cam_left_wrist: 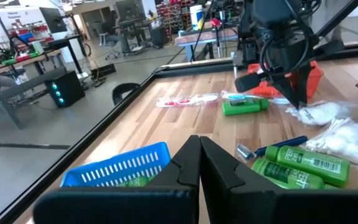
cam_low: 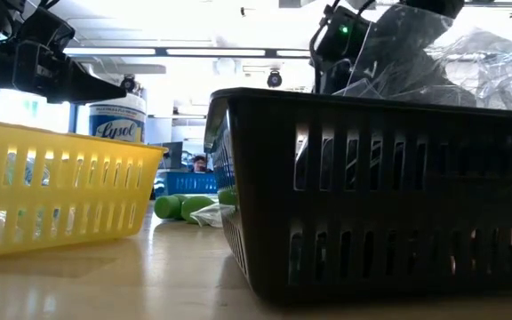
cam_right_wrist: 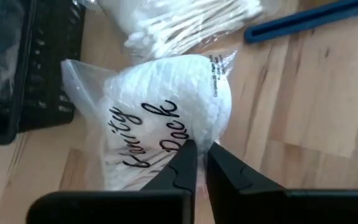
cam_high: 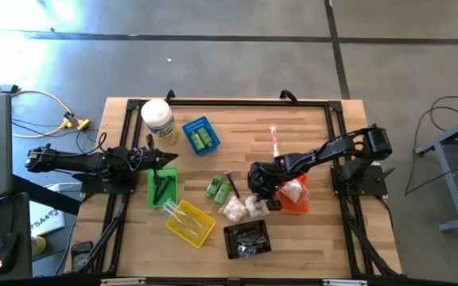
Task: Pick & Place Travel size toiletries
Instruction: Put the white cotton pack into the orange bin
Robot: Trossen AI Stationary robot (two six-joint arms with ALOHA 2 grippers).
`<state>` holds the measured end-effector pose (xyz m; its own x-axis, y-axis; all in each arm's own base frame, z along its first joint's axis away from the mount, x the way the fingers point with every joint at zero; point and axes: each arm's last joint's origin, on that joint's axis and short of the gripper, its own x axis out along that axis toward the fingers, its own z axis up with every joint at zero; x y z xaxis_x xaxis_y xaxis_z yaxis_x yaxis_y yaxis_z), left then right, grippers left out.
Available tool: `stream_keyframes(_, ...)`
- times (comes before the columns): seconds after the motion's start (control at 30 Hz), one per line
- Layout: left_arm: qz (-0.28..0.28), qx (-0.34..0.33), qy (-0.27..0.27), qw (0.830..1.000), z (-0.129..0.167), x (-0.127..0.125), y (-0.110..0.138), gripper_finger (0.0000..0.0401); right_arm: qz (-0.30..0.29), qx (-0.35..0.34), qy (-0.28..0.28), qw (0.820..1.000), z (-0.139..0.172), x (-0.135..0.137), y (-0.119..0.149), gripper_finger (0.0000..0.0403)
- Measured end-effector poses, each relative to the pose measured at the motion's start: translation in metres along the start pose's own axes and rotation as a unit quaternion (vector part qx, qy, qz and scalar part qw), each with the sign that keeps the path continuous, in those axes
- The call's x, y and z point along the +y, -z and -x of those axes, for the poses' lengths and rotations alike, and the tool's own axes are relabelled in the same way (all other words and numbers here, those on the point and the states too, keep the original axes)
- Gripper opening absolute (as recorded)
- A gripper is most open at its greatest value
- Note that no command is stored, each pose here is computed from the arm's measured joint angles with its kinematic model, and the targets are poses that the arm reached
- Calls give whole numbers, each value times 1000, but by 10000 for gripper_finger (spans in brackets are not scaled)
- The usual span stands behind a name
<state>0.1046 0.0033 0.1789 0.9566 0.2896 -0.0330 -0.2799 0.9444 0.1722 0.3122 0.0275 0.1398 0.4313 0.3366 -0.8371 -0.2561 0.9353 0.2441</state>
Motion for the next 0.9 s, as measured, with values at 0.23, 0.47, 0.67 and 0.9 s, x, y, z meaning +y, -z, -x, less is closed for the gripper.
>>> stream_keyframes(0.23,0,0,-1,1000,0,0,0,0,10,27,38,999,18,2,-24,15)
stream_keyframes(0.47,0,0,-1,1000,0,0,0,0,22,56,72,996,50,9,-48,6)
stream_keyframes(0.67,4,1,-1,1000,0,0,0,0,39,19,125,991,104,27,-60,6)
stream_keyframes(0.9,3,4,0,1000,0,0,1,0,-30,24,177,984,173,47,-30,6)
